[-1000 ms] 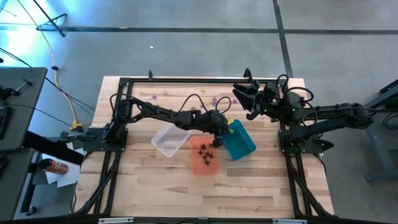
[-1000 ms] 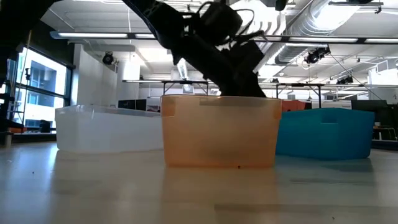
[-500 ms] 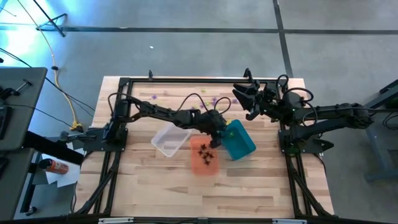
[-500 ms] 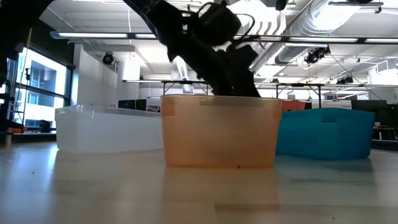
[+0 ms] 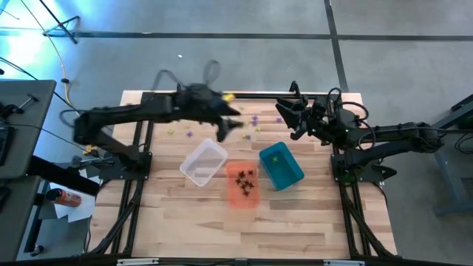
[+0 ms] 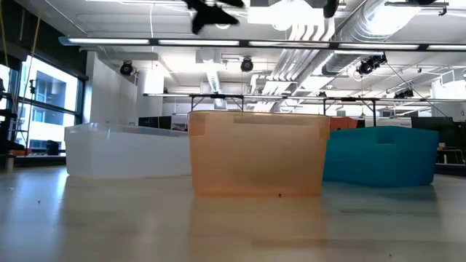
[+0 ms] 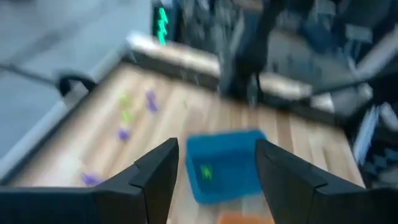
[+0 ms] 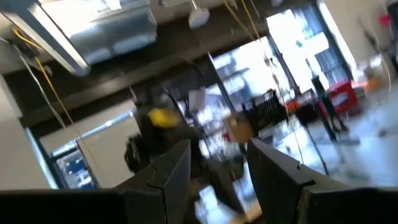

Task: Sort Halloween decoration
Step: Put the green spider toy into the blue bin

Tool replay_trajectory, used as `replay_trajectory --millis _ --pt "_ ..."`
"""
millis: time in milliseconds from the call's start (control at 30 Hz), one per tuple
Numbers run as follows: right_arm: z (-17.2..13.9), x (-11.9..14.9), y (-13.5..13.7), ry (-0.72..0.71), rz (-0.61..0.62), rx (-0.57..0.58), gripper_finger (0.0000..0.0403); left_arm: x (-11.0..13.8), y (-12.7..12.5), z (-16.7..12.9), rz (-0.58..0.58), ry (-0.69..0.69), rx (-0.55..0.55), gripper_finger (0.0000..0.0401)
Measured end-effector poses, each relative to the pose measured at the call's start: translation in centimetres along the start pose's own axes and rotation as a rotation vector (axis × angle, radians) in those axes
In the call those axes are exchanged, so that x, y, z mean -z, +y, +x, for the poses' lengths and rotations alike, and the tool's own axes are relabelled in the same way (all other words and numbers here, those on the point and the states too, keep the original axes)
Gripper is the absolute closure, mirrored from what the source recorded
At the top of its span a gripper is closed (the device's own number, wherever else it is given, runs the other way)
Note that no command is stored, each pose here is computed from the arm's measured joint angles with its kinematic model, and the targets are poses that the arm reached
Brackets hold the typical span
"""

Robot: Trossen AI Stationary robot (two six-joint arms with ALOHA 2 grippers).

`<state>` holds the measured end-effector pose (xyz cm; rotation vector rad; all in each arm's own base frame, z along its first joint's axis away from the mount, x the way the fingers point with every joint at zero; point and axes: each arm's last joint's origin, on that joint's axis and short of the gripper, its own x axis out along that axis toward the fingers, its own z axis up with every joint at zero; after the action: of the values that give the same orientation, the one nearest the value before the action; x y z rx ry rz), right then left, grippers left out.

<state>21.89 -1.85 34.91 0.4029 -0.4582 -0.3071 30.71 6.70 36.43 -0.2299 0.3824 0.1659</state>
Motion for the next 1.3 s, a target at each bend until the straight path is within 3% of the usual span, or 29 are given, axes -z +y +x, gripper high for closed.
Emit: replay_trajectory --millis 167,333,433,533,600,700,933,1133,1300 --pt "0.3 1.8 -0.4 0.129 0.041 0.023 0.0249 2.2 -0.7 -5.4 -0.061 -0.174 -0.012 0.0213" --pt "0.8 3.6 -0.9 0.25 0.096 0.078 0.0249 5.6 -1.3 -7.9 -0.145 -0.268 0.046 0.0213" --pt "2.1 4.5 -1.6 0.504 0.201 0.298 0.0253 6.6 -1.4 -8.9 -0.197 -0.321 0.056 0.0213" --pt "4.2 5.1 -3.0 0.731 0.126 0.537 0.026 6.7 -1.4 -9.4 -0.217 -0.346 0.033 0.0213" --pt "5.6 5.5 -4.6 0.816 0.081 0.699 0.0263 6.5 -1.4 -9.6 -0.214 -0.374 0.026 0.0213" --pt "7.4 6.6 -8.0 0.896 0.126 0.902 0.0265 6.3 -1.5 -9.7 -0.215 -0.394 0.033 0.0213" --pt "9.4 12.5 -14.9 1.108 0.357 0.989 0.0265 6.5 -1.6 -9.6 -0.214 -0.365 0.046 0.0213" --pt "8.8 16.7 -18.0 1.133 0.424 1.162 0.0266 6.6 -1.6 -9.6 -0.239 -0.35 0.067 0.0213" --pt "9.2 18.2 -18.9 1.062 0.454 1.186 0.0266 6.9 -1.7 -9.5 -0.231 -0.305 0.107 0.0213"
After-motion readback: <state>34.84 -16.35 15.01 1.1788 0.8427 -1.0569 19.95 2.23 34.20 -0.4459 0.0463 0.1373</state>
